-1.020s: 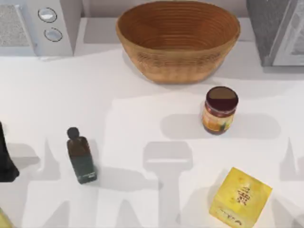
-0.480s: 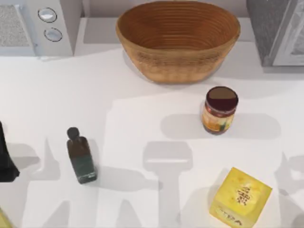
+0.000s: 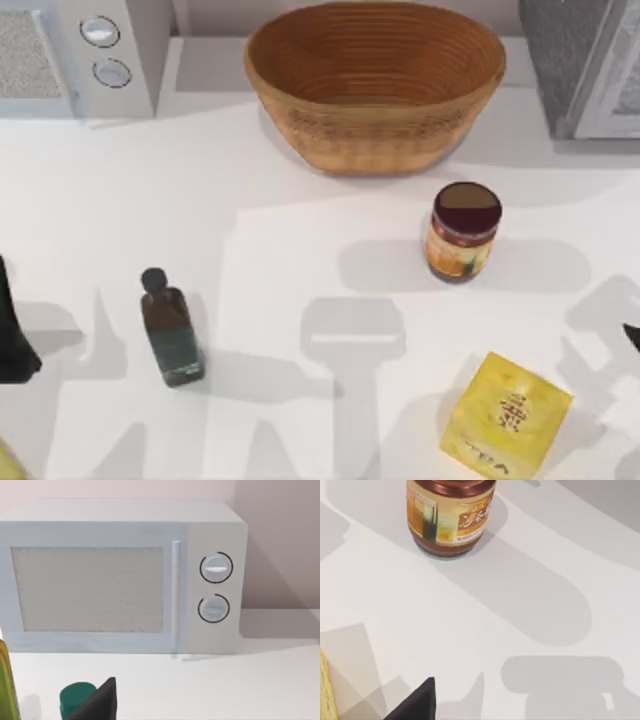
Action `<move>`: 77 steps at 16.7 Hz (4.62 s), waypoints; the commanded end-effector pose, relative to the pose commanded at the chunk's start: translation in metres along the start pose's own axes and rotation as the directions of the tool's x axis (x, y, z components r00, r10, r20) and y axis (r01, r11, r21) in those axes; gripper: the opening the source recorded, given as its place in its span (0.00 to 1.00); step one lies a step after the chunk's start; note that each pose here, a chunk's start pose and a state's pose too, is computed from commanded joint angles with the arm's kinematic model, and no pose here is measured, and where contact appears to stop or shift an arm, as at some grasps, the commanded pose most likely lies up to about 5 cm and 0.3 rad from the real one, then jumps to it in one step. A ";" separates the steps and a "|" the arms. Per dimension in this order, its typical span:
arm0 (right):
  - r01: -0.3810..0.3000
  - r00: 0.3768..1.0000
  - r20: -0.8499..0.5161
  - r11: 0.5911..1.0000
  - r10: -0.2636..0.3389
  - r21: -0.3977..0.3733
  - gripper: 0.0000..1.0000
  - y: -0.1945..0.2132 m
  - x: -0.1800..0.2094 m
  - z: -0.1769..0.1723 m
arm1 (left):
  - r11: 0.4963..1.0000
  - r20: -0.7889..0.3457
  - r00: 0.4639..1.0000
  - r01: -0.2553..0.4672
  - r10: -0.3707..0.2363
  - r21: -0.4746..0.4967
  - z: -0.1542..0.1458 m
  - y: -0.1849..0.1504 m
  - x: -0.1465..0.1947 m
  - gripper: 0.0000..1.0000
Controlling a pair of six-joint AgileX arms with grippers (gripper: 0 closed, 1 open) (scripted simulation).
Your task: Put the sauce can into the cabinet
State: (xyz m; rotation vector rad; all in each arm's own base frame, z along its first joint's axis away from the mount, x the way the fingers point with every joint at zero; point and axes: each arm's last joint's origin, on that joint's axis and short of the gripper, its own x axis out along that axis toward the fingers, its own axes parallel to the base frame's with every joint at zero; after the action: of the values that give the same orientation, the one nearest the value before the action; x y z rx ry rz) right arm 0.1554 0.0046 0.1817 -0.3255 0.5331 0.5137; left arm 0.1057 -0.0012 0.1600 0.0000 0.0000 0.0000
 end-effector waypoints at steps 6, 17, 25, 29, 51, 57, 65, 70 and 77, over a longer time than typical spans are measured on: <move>-0.364 0.931 -0.063 0.915 0.359 -0.172 1.00 -0.040 0.045 0.038 | 1.000 0.000 1.000 0.000 0.000 0.000 0.000 0.000 0.000 1.00; -0.721 0.588 0.142 0.596 0.796 -0.354 1.00 -0.095 0.194 0.023 | 1.000 0.000 1.000 0.000 0.000 0.000 0.000 0.000 0.000 1.00; -0.737 0.447 0.328 0.550 0.833 -0.393 1.00 -0.095 0.264 -0.023 | 1.000 0.000 1.000 0.000 0.000 0.000 0.000 0.000 0.000 1.00; -0.737 0.438 0.341 0.550 0.831 -0.394 1.00 -0.094 0.269 -0.027 | 1.000 0.000 1.000 0.000 0.000 0.000 0.000 0.000 0.000 1.00; -0.736 0.437 0.339 0.548 0.833 -0.398 1.00 -0.057 0.301 -0.023 | 1.000 0.000 1.000 0.000 0.000 0.000 0.000 0.000 0.000 1.00; -0.737 0.438 0.341 0.550 0.832 -0.394 1.00 -0.044 0.295 -0.007 | 1.000 0.000 1.000 0.000 0.000 0.000 0.000 0.000 0.000 1.00; -0.737 0.438 0.341 0.550 0.831 -0.394 0.70 -0.044 0.295 -0.007 | 1.000 0.000 1.000 0.000 0.000 0.000 0.000 0.000 0.000 1.00; -0.737 0.438 0.341 0.550 0.831 -0.394 0.32 -0.044 0.295 -0.007 | 1.000 0.000 1.000 0.000 0.000 0.000 0.000 0.000 0.000 1.00; -0.737 0.438 0.341 0.550 0.831 -0.394 0.00 -0.044 0.295 -0.007 | 1.000 0.000 1.000 0.000 0.000 0.000 0.000 0.000 0.000 1.00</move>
State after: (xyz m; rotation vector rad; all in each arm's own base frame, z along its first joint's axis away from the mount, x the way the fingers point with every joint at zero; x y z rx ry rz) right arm 0.3953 0.0767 0.0191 -0.0780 0.0785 1.5593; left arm 0.1057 -0.0012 0.1600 0.0000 0.0000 0.0000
